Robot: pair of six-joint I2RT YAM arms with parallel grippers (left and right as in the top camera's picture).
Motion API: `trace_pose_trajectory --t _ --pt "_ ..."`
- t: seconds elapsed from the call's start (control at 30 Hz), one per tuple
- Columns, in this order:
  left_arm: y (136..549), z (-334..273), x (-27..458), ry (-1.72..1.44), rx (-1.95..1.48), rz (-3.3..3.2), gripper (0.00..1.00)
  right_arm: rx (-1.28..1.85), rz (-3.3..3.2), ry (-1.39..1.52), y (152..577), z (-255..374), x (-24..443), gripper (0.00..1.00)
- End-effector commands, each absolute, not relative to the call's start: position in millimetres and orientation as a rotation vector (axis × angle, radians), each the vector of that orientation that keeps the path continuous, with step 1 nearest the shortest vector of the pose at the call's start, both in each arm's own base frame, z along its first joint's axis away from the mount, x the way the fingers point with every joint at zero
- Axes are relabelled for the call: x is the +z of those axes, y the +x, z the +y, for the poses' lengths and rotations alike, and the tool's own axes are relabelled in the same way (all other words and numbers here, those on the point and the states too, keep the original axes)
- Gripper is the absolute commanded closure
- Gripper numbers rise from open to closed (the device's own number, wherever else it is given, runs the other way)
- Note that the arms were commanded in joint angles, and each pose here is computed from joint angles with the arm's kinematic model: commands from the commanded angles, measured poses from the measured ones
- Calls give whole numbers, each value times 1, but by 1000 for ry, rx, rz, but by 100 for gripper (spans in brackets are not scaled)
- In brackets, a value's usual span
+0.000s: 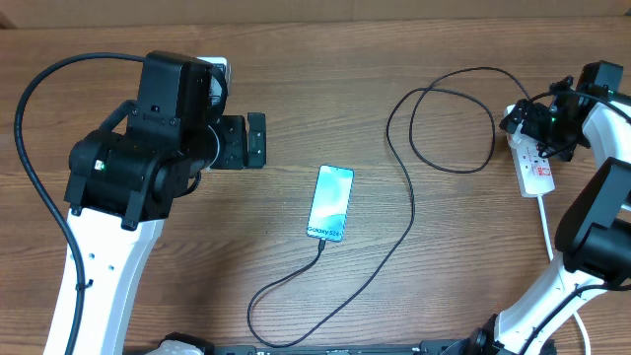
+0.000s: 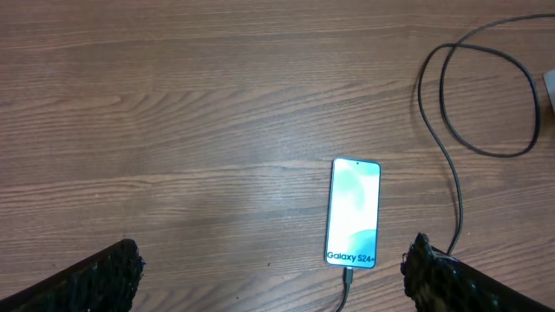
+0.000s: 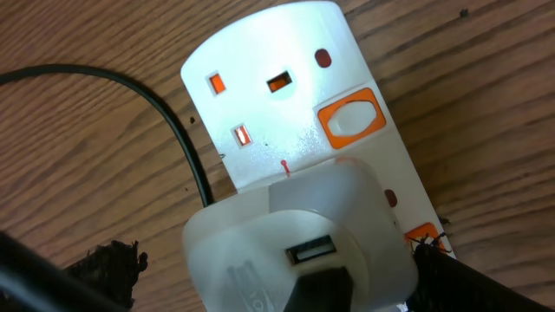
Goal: Plug charger to phone and switch on socket
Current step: 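Lower the right gripper onto the orange switch beside the charger, then press down on the power strip's orange switch with the right gripper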
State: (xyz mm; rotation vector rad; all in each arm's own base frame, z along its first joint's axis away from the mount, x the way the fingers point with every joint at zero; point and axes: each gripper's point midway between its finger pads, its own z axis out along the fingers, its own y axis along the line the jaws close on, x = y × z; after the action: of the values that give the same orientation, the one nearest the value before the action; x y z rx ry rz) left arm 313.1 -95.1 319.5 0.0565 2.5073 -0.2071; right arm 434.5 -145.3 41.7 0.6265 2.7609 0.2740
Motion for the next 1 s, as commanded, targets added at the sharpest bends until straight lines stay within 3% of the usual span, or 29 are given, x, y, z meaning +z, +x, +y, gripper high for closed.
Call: trace_pose_trajectory --t 0.0,0.97 --pt "312 -93 331 73 -195 2469 0 345 2762 616 433 -137 42 0" --pt "313 -93 332 74 -195 2468 0 461 2748 572 436 -123 46 0"
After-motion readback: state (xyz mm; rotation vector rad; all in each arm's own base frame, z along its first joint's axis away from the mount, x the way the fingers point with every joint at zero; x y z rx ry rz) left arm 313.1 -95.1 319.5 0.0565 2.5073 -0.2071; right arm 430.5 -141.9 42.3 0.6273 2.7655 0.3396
